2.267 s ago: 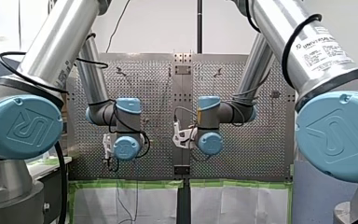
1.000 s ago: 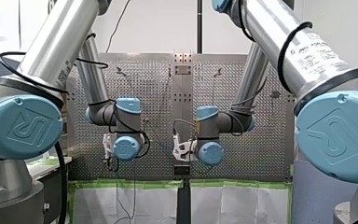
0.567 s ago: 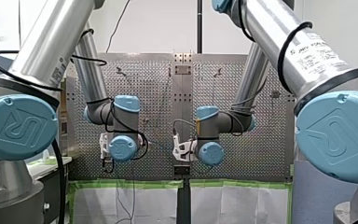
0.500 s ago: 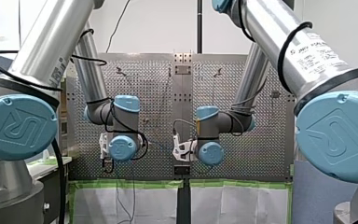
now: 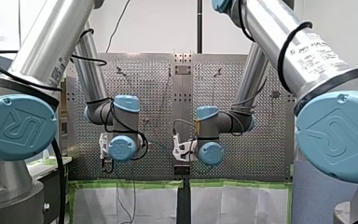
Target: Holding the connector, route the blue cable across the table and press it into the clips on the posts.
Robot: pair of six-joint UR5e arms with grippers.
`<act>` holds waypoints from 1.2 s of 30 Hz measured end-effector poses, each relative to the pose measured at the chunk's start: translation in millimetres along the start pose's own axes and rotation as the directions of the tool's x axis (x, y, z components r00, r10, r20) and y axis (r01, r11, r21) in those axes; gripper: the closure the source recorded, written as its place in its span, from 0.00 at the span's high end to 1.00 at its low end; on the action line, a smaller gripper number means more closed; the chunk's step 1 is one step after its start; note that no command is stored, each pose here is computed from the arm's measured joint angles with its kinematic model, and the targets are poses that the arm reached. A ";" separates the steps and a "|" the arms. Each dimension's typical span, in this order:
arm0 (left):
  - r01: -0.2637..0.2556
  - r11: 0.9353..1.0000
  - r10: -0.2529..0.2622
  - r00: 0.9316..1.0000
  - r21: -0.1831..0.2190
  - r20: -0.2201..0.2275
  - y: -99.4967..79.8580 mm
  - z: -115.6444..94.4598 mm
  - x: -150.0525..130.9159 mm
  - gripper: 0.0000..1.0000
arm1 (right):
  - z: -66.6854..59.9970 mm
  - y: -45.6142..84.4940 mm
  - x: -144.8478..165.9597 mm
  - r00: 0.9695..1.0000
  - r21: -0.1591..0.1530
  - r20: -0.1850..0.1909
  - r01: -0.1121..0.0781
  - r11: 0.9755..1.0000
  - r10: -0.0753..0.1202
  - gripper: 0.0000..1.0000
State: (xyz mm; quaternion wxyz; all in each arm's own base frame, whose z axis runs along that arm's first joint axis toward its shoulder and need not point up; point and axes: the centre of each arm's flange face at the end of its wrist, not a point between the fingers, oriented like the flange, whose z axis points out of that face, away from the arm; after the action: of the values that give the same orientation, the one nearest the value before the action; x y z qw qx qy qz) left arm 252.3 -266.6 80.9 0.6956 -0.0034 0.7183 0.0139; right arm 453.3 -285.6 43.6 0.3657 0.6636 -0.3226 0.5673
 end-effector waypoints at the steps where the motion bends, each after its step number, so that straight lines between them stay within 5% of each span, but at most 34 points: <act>1: -0.001 1.000 0.001 1.000 0.000 0.002 -0.8 0.5 0.0 0.00 | 0.3 -0.8 -0.1 1.000 0.002 0.001 0.002 1.000 -0.002 0.00; 5: 0.007 1.000 -0.007 1.000 0.001 0.017 -6.2 4.8 -8.0 0.00 | 8.2 -4.9 14.4 1.000 0.007 -0.015 0.001 1.000 -0.001 0.00; 9: 0.016 1.000 -0.016 1.000 -0.015 0.022 -4.2 7.9 -18.5 0.00 | 19.0 -11.4 43.7 0.999 0.025 -0.051 -0.019 0.999 0.021 0.00; 15: 0.023 0.993 -0.020 0.999 -0.114 0.024 14.9 18.7 -36.1 0.00 | 31.7 -16.9 87.1 0.992 0.074 -0.098 -0.068 0.995 0.075 0.00; 18: 0.026 0.986 -0.022 0.999 -0.165 0.029 25.2 26.2 -46.5 0.00 | 33.8 -18.3 105.6 0.988 0.102 -0.111 -0.093 0.990 0.105 0.00; 22: 0.032 0.975 -0.022 0.999 -0.218 0.049 33.2 38.2 -63.7 0.00 | 34.1 -20.2 132.3 0.981 0.147 -0.124 -0.127 0.981 0.146 0.00; 25: 0.034 0.971 -0.019 0.998 -0.239 0.066 33.8 44.9 -77.9 0.00 | 32.8 -21.8 150.5 0.978 0.177 -0.133 -0.136 0.975 0.160 0.00; 31: 0.053 0.961 -0.029 0.995 -0.270 0.093 34.8 51.5 -104.6 0.00 | 25.8 -20.1 182.4 0.975 0.204 -0.142 -0.140 0.969 0.170 0.00; 36: 0.085 0.955 -0.050 0.991 -0.286 0.125 36.0 54.3 -127.0 0.00 | 24.6 -21.4 219.7 0.965 0.246 -0.169 -0.156 0.957 0.201 0.00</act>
State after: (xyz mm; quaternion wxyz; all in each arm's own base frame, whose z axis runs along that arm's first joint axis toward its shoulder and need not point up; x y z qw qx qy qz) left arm 309.8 -231.1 206.7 0.7283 -0.1292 0.6661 0.0955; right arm 516.7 -298.2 256.2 0.2628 0.6116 -0.2767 0.6930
